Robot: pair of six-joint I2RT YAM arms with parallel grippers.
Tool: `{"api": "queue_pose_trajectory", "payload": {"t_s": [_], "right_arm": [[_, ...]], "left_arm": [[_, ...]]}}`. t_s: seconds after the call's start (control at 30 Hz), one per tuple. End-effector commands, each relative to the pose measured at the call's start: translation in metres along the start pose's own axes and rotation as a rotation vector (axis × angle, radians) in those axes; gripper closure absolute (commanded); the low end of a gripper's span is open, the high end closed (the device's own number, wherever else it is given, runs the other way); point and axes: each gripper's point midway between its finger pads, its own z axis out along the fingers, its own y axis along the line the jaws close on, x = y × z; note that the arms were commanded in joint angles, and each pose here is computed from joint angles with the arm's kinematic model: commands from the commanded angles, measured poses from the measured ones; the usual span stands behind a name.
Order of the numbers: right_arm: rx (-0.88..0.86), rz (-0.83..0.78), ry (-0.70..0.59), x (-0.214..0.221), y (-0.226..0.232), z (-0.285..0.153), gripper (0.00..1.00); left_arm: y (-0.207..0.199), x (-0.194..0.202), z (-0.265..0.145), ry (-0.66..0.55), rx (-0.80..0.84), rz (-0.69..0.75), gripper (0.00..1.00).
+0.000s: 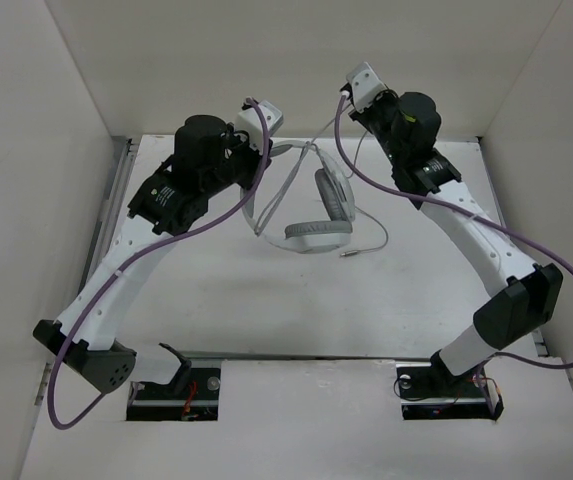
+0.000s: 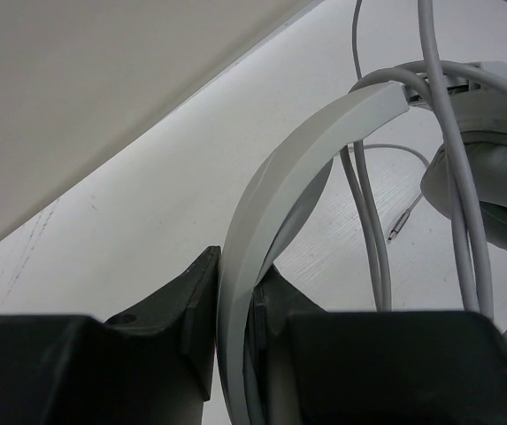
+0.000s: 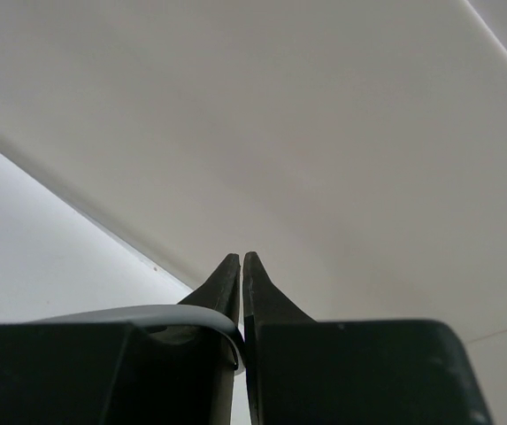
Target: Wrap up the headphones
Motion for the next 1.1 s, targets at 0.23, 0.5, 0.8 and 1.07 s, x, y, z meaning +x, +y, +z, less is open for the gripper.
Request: {"api": "queue_pose_trajectory", "payload": {"t_s": [0.23, 0.5, 0.8, 1.07], "right_arm": [[0.096, 0.105, -0.045, -0.002, -0.041, -0.008, 0.9], [-0.028, 0.196, -0.021, 0.017, -0.002, 0.005, 0.9], [-0.378, 0.589, -0.054, -0.006, 0.081, -0.001, 0.89], [-0.916, 1.14, -0.192, -0.079, 0.141, -0.057, 0.87]], "left_arm": [[-0.004, -0.051, -0.023, -0.157, 0.033, -0.043, 1.0], [-0.029, -0.091, -0.041, -0.235, 0.159, -0.07, 1.0], [-0.038, -0.144, -0.06, -0.35, 0.259, -0.214, 1.0], [-0.023, -0.193, -0.081, -0.479, 0.298, -0.359, 1.0]]}}
